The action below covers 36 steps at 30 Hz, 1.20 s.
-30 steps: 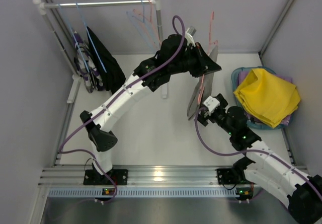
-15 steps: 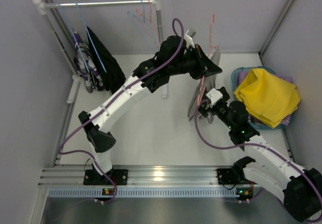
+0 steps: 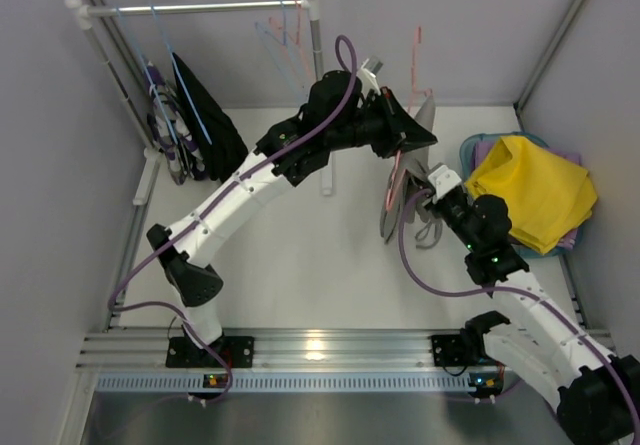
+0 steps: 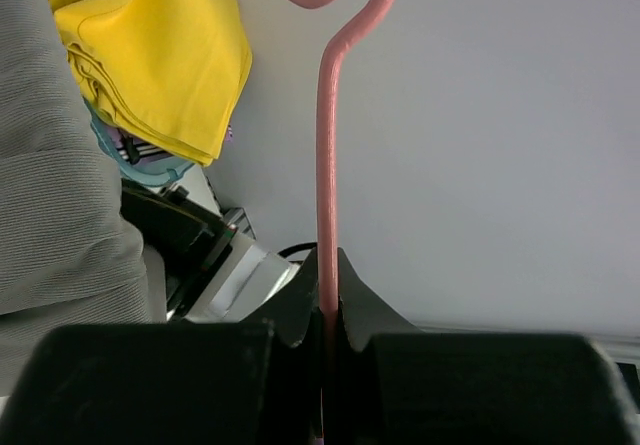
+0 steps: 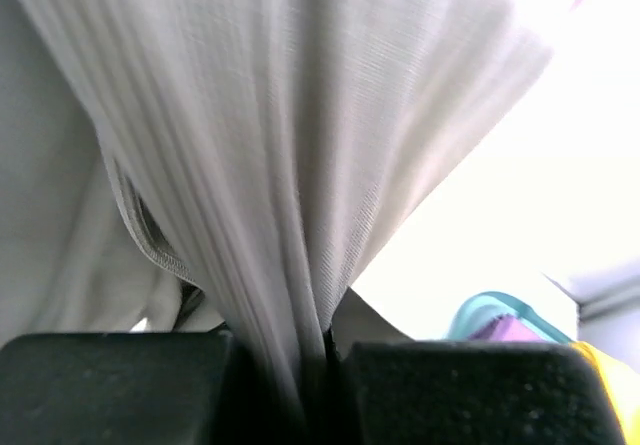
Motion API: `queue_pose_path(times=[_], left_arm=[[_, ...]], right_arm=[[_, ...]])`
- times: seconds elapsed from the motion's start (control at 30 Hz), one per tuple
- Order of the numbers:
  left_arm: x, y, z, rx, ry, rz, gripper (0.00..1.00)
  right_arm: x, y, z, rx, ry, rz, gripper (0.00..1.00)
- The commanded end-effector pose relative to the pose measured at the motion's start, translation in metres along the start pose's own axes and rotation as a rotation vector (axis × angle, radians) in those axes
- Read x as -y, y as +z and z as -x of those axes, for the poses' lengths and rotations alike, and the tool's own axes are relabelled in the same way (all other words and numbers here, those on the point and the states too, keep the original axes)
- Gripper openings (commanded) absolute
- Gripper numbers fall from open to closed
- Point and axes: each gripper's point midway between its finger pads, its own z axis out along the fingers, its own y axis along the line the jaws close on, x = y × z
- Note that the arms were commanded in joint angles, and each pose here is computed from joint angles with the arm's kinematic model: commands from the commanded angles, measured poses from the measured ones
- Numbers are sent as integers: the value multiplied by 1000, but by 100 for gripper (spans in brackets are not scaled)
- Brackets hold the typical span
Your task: Remove the trousers from the hanger
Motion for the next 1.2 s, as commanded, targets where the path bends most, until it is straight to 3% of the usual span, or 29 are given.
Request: queue_pose_path(times=[0.0, 0.17, 0.37, 0.73, 0.97, 1.17], left_arm=[[54, -37, 24, 101, 76, -158, 0], [44, -40, 24, 98, 86, -137, 0], [50, -37, 20, 74, 57, -173, 0], [65, -36, 20, 52, 21, -218, 0], [68, -36, 18, 38, 3, -231, 0], [72, -39, 17, 34, -8, -242, 0]], right_arm=[[30, -9, 36, 75, -23, -52, 0], [51, -22, 53, 105, 0, -83, 0], [20, -21, 63, 135, 51, 85, 3], [-20, -4, 62, 132, 196, 216, 10], [-27, 8, 62, 118, 269, 240, 46], [-27, 18, 66, 131, 306, 231, 54]])
